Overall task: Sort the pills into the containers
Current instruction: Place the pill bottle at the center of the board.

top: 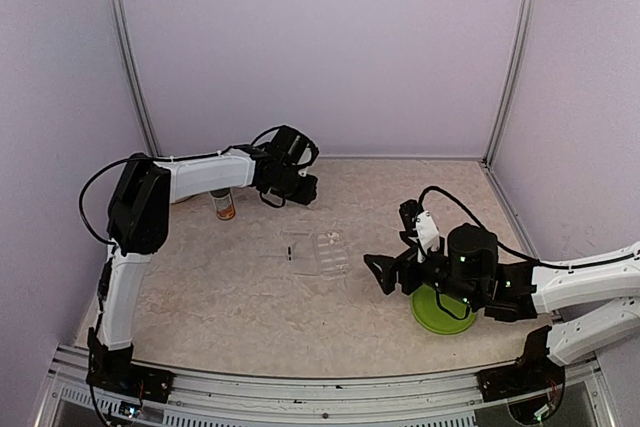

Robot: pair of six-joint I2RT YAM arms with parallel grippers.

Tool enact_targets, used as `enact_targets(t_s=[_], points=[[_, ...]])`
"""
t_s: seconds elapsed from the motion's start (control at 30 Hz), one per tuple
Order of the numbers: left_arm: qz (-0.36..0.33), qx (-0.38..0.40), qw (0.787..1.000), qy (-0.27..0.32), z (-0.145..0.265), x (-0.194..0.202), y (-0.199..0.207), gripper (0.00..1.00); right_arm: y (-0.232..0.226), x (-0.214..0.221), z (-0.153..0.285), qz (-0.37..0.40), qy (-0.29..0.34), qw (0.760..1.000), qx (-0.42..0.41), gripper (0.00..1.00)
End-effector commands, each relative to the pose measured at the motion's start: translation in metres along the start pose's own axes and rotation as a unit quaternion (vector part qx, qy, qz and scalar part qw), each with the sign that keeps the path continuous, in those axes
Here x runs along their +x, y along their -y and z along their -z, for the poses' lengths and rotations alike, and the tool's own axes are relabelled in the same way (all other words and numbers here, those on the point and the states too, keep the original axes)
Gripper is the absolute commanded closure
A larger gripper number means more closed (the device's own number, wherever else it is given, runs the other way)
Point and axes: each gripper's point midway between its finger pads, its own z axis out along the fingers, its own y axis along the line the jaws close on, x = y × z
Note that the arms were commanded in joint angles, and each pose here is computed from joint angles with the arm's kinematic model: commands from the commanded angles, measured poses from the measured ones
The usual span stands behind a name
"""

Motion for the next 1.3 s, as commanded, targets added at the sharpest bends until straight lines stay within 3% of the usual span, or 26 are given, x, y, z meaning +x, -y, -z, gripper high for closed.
enact_targets(t_s=[0.0,0.37,0.57,0.67,0.93,1.27], points=[[-0.017,-0.005,1.000,-0.016,-0.013,0.003,0.002,0.88,0.001,-0.004,-0.001,-0.013,0.006,1.000,0.000,0.00],[-0.018,-0.017,0.999,-0.022,-0.035,0.010,0.001,0.86,-0.003,0.000,-0.006,-0.012,-0.002,1.000,-0.008,0.00],[-0.020,-0.021,0.999,-0.026,-0.039,0.014,0.000,0.73,-0.003,0.000,-0.005,-0.012,-0.001,1.000,-0.008,0.00],[-0.020,-0.018,0.999,-0.026,-0.038,0.013,0.001,0.61,-0.004,0.000,-0.006,-0.011,-0.002,1.000,-0.009,0.00],[-0.015,-0.005,1.000,-0.012,-0.030,0.003,0.005,0.45,-0.006,-0.001,-0.010,-0.009,-0.005,1.000,-0.011,0.00],[0.030,0.042,0.998,0.042,0.027,-0.015,0.010,0.21,-0.009,0.000,-0.026,-0.045,-0.027,0.998,-0.035,0.00]])
